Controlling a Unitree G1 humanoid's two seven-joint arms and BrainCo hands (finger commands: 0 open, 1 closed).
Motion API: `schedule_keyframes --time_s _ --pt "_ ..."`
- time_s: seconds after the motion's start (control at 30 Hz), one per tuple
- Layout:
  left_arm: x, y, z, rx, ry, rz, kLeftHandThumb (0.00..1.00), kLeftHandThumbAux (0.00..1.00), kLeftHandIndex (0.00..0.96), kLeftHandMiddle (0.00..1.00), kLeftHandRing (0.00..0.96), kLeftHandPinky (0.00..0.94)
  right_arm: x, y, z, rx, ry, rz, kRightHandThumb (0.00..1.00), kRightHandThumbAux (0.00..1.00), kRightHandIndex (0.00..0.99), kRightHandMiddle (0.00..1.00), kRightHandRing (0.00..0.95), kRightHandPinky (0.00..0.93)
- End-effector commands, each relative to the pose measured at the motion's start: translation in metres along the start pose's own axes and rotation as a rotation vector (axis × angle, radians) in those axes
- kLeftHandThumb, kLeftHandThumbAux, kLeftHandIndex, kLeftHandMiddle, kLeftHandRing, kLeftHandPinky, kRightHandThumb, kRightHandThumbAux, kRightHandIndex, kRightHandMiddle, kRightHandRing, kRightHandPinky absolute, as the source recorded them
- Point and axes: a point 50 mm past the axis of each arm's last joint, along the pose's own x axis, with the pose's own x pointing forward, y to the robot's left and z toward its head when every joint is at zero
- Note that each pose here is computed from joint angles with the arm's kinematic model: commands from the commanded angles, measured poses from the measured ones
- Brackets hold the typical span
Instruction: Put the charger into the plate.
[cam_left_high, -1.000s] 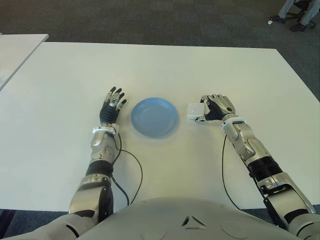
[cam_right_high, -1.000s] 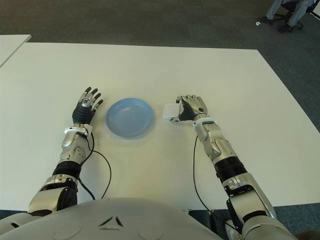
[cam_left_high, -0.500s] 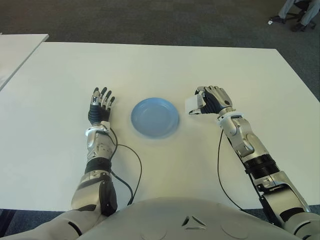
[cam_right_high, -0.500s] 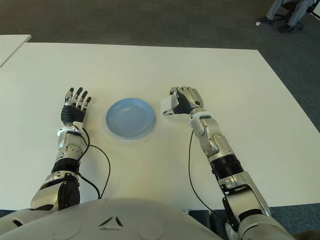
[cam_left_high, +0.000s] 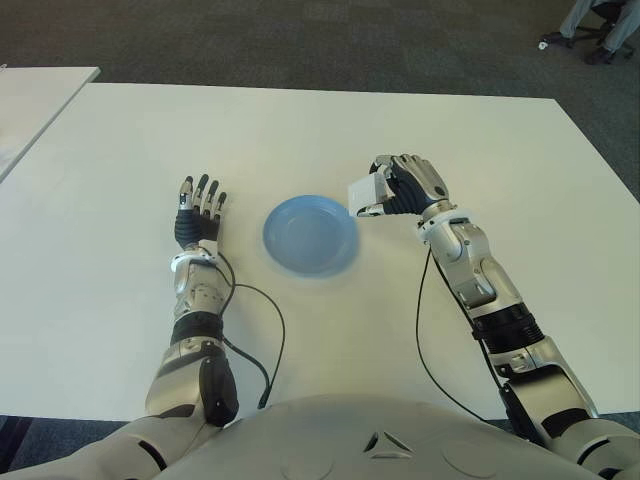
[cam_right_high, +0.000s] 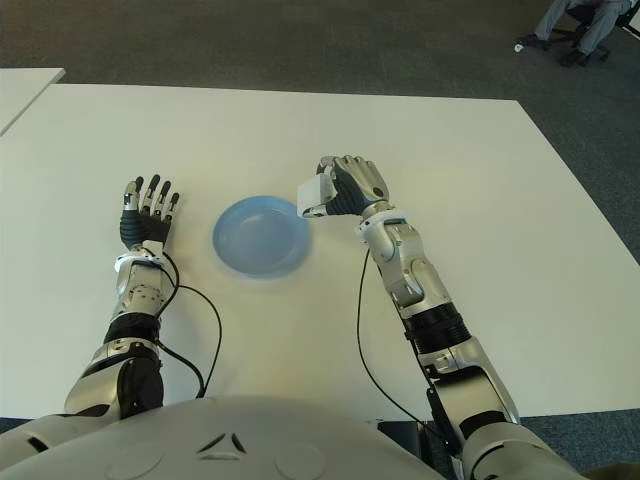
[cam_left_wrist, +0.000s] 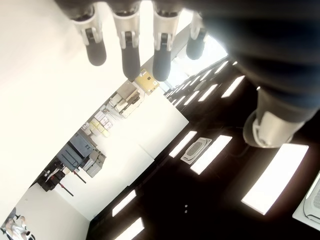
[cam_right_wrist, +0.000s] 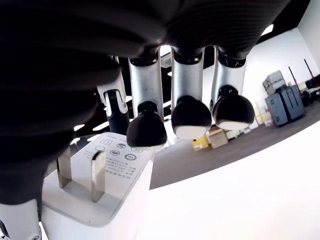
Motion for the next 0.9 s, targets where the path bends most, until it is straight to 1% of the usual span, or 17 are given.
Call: schedule_keyframes --time_s 0.03,0.27,0.67,0.73,0.8,0.83,0.9 --pt "-0.003 0.001 -0.009 -0.057 0.034 0.006 0.0 0.515 0.044 0.143 0.129 0.112 0.005 0.002 0.009 0.009 -0.018 0.012 0.752 0.707 0.441 0.883 0.875 0.857" --pt "-0.004 0.0 -0.009 -0.057 0.033 0.008 0.0 0.52 0.031 0.134 0.12 0.106 0.01 0.008 0.016 0.002 -0.036 0.019 0.751 0.707 0.441 0.881 0.871 0.855" --pt "-0.005 -0.003 -0.011 0.08 0.024 0.01 0.003 0.512 0.065 0.165 0.145 0.108 0.015 0.015 0.027 0.01 -0.052 0.029 0.75 0.707 0.441 0.878 0.867 0.854" --pt "-0.006 -0.006 -0.011 0.174 0.021 -0.008 0.001 0.51 0.064 0.162 0.143 0.106 0.016 0.018 0.028 0.019 -0.057 0.036 0.75 0.707 0.441 0.878 0.867 0.855" --pt "-0.006 -0.007 -0.011 0.214 0.018 -0.016 0.0 0.509 0.062 0.156 0.138 0.104 0.017 0.018 0.029 0.022 -0.059 0.039 0.75 0.707 0.441 0.877 0.867 0.855" --pt "-0.007 -0.008 -0.011 0.266 0.017 -0.027 0.0 0.509 0.061 0.155 0.137 0.104 0.017 0.019 0.029 0.027 -0.06 0.041 0.75 0.707 0.441 0.877 0.867 0.855" --pt "-0.007 -0.009 -0.011 0.342 0.019 -0.046 0.0 0.511 0.062 0.144 0.122 0.084 0.018 0.022 0.03 0.033 -0.061 0.044 0.75 0.707 0.441 0.877 0.867 0.855"
